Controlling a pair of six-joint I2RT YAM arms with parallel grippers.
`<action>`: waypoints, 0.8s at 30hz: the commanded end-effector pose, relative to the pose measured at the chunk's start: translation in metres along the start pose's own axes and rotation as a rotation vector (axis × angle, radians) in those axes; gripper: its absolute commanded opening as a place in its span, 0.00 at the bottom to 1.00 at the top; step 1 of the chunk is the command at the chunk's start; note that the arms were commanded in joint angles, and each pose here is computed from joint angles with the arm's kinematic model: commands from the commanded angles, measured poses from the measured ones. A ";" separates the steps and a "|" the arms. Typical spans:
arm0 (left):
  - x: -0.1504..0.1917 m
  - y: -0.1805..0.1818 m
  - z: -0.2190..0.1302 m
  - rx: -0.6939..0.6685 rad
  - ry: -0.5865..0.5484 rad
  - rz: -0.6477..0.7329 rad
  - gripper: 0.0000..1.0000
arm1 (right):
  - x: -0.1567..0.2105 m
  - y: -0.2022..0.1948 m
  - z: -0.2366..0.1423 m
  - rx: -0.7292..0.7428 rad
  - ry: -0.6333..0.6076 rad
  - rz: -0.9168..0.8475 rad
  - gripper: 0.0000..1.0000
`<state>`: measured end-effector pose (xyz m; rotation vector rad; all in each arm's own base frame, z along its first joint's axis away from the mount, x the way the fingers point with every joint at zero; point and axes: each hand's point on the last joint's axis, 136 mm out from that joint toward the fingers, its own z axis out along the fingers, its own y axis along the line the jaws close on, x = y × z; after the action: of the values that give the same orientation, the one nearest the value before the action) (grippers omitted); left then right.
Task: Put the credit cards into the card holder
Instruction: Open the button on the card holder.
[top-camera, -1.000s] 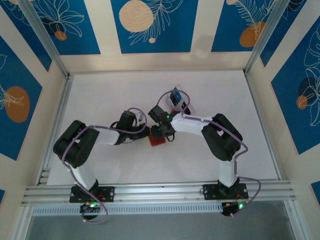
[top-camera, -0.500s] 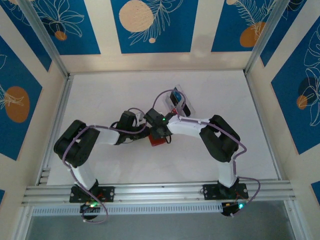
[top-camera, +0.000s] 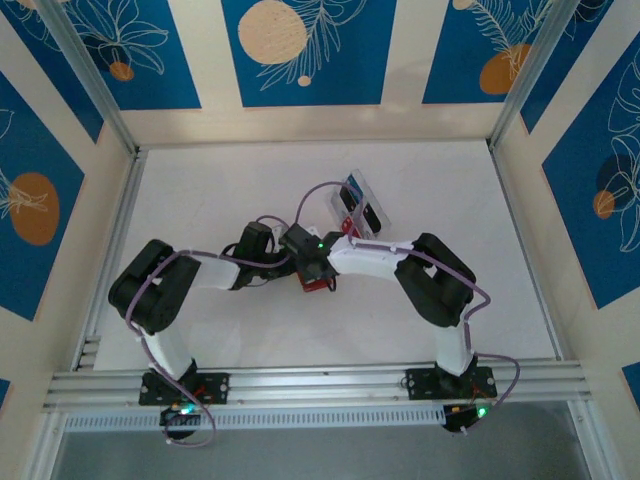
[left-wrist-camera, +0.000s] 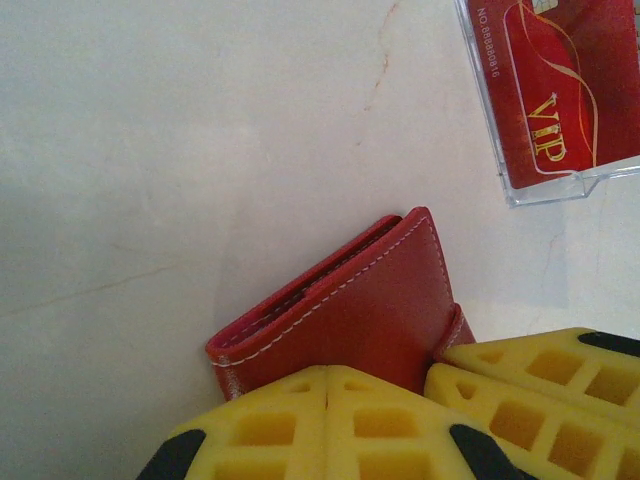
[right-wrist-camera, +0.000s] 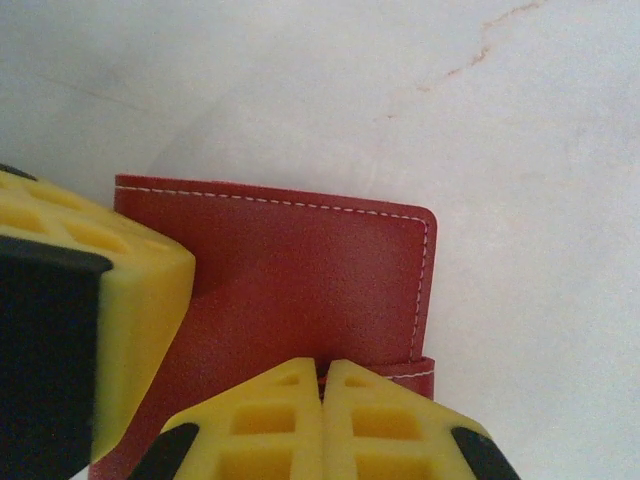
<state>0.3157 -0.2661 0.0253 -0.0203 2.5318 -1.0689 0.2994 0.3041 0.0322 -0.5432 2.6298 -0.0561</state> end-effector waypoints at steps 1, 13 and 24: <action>0.041 0.048 0.012 -0.167 0.107 -0.044 0.00 | 0.020 -0.008 0.001 0.044 0.067 -0.037 0.00; 0.042 0.041 0.012 -0.134 0.127 -0.019 0.00 | 0.033 -0.050 -0.016 0.086 0.100 0.112 0.00; 0.033 -0.003 0.006 -0.009 0.149 0.081 0.00 | 0.050 -0.065 -0.022 -0.023 0.122 0.339 0.21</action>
<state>0.3093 -0.2811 0.0287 0.1127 2.5260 -1.1038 0.2832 0.2268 0.0381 -0.1589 2.7779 0.0370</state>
